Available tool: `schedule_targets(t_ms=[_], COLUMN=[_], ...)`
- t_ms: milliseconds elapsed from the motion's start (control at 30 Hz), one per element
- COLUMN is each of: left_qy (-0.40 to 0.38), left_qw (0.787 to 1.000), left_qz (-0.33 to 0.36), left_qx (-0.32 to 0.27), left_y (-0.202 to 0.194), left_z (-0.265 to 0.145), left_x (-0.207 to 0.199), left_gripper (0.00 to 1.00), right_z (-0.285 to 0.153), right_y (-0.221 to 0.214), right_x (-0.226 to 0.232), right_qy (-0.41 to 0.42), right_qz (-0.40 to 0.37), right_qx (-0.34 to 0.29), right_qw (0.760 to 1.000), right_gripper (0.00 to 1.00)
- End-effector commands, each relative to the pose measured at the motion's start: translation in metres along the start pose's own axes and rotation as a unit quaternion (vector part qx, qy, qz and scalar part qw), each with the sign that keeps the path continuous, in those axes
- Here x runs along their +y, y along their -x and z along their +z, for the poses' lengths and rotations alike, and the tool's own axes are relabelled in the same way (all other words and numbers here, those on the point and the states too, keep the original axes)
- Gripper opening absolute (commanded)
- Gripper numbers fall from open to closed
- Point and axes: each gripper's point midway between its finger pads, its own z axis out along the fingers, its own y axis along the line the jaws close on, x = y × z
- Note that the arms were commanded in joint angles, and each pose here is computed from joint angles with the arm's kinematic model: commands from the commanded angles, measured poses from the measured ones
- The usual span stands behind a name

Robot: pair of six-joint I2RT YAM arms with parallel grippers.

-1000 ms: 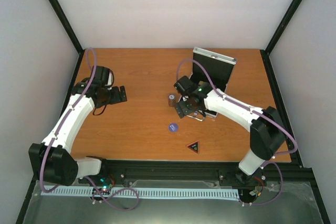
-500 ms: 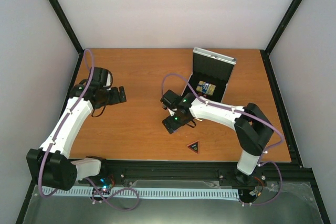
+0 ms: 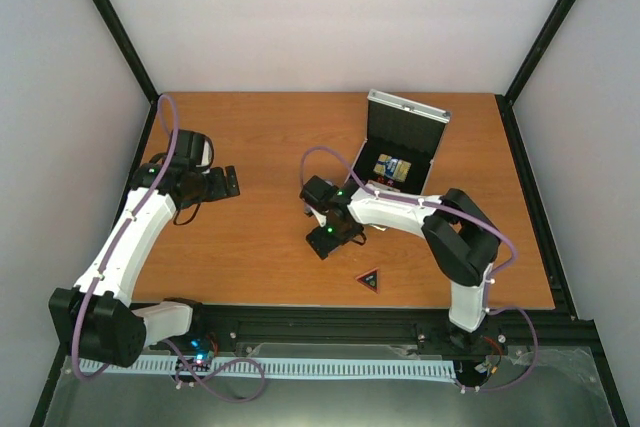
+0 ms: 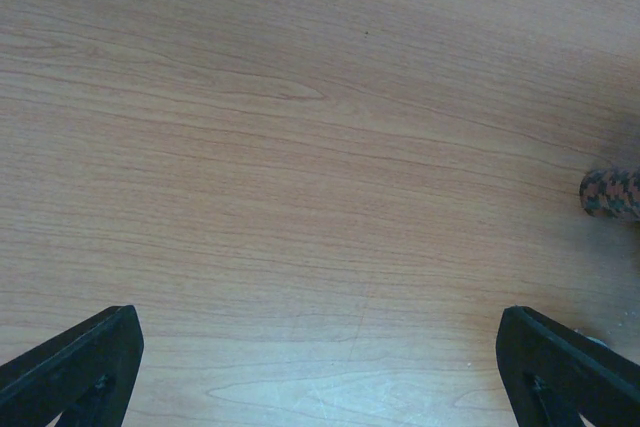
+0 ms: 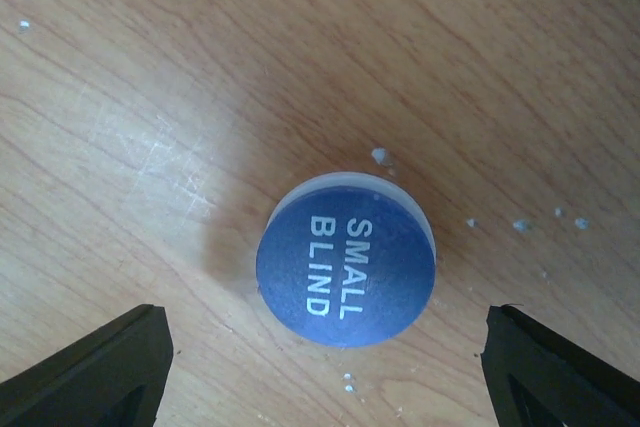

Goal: Pack up texas hold em set

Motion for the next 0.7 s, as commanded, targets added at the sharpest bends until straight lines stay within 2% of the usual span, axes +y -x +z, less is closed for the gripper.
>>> schedule_targets(t_ms=[0,333,667], left_qy=[0.003,0.014,0.022], left_qw=[1.0,1.0,1.0], left_qz=[-0.008,-0.004,0.004], left_qx=[-0.001,0.003,0.009], left_y=[0.0,0.001,-0.002], left_z=[-0.001,0.002,0.006], left_x=[0.0,0.003,0.006], left_gripper=[1.0,1.0,1.0], right_z=[0.003,0.019,0.028], right_y=[0.014,0.025,0.018], right_x=[0.003,-0.002,-0.01], right_qy=[-0.006,-0.026,-0.042], right_qz=[-0.014,-0.026,-0.025], right_qx=[-0.014,-0.008,0.012], right_qw=[1.0,0.999,0.999], right_gripper=[0.86,0.85,0.83])
